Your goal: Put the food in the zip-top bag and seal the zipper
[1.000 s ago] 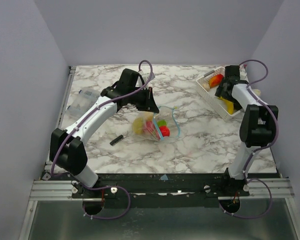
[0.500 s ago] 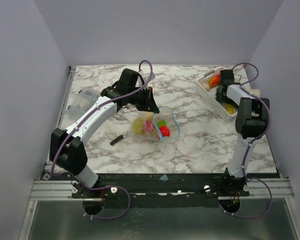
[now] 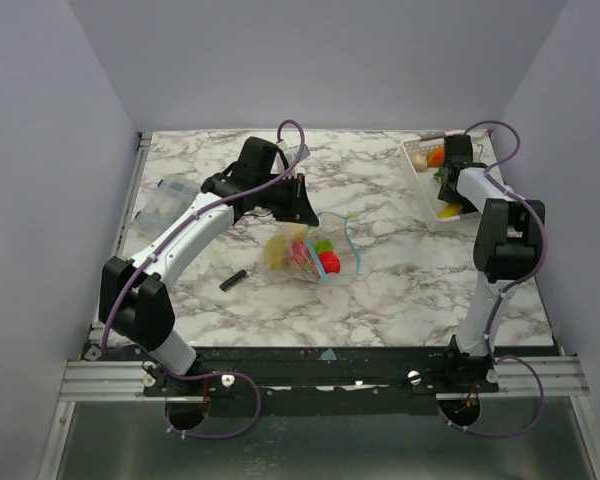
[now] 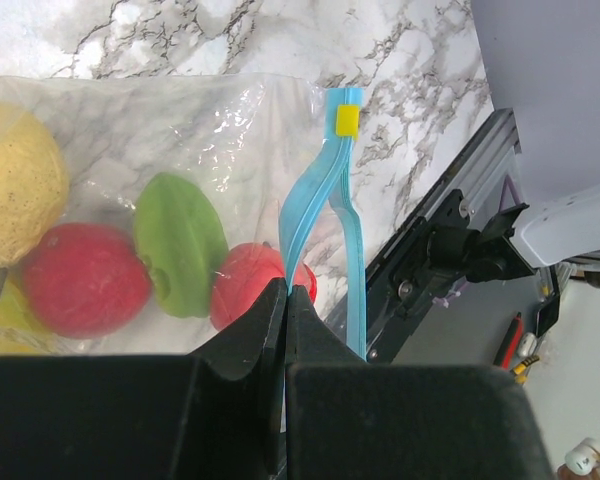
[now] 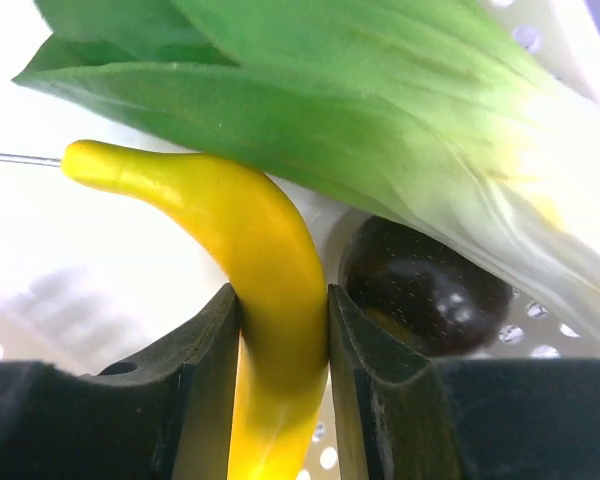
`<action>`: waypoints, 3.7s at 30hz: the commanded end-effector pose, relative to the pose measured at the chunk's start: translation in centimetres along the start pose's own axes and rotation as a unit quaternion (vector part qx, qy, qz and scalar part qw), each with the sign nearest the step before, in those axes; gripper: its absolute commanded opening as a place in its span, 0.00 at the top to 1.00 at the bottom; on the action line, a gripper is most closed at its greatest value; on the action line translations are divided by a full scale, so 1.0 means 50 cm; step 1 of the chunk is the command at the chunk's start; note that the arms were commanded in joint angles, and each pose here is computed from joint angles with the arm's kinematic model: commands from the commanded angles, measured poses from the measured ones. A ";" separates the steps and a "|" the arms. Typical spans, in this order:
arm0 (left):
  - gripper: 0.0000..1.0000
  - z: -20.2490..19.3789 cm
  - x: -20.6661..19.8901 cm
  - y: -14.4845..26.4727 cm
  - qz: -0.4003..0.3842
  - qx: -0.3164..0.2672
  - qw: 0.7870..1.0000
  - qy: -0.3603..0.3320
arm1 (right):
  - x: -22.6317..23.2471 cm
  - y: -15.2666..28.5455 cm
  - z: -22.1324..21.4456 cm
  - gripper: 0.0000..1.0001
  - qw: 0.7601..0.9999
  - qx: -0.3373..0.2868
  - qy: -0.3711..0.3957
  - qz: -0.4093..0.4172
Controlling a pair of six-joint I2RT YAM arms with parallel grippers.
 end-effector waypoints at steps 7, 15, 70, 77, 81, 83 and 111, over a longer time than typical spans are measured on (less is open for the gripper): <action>1.00 0.017 -0.041 0.030 -0.031 -0.026 0.999 -0.014 | -0.001 0.154 0.094 0.85 0.994 -0.057 -0.035 0.083; 1.00 0.017 -0.050 0.036 -0.035 -0.030 0.999 -0.018 | 0.053 0.327 0.144 0.97 0.959 -0.081 -0.089 0.257; 1.00 0.064 -0.125 0.035 -0.169 -0.071 0.971 0.157 | 0.261 0.830 -0.167 0.64 0.739 -0.358 -0.041 0.569; 1.00 0.056 -0.113 0.025 -0.168 -0.076 0.968 0.168 | 0.276 0.801 -0.216 0.62 0.735 -0.315 -0.069 0.597; 1.00 0.059 -0.109 0.020 -0.170 -0.071 0.968 0.172 | 0.274 0.796 -0.225 0.47 0.742 -0.305 -0.059 0.595; 1.00 0.061 -0.110 0.018 -0.171 -0.071 0.968 0.171 | 0.268 0.795 -0.229 0.37 0.744 -0.301 -0.056 0.594; 1.00 0.039 -0.036 0.053 -0.004 -0.041 0.999 0.005 | 0.161 0.789 -0.070 0.13 0.853 -0.334 -0.070 0.395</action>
Point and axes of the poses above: each gripper's point midway between its finger pads, its own y axis back along the fingers, its own x axis along the line the jaws close on, z = x × y, the point moved 1 cm from there along y, back along the fingers, and after that the axes turned 6 degrees about -y, right-handed, at the moved point
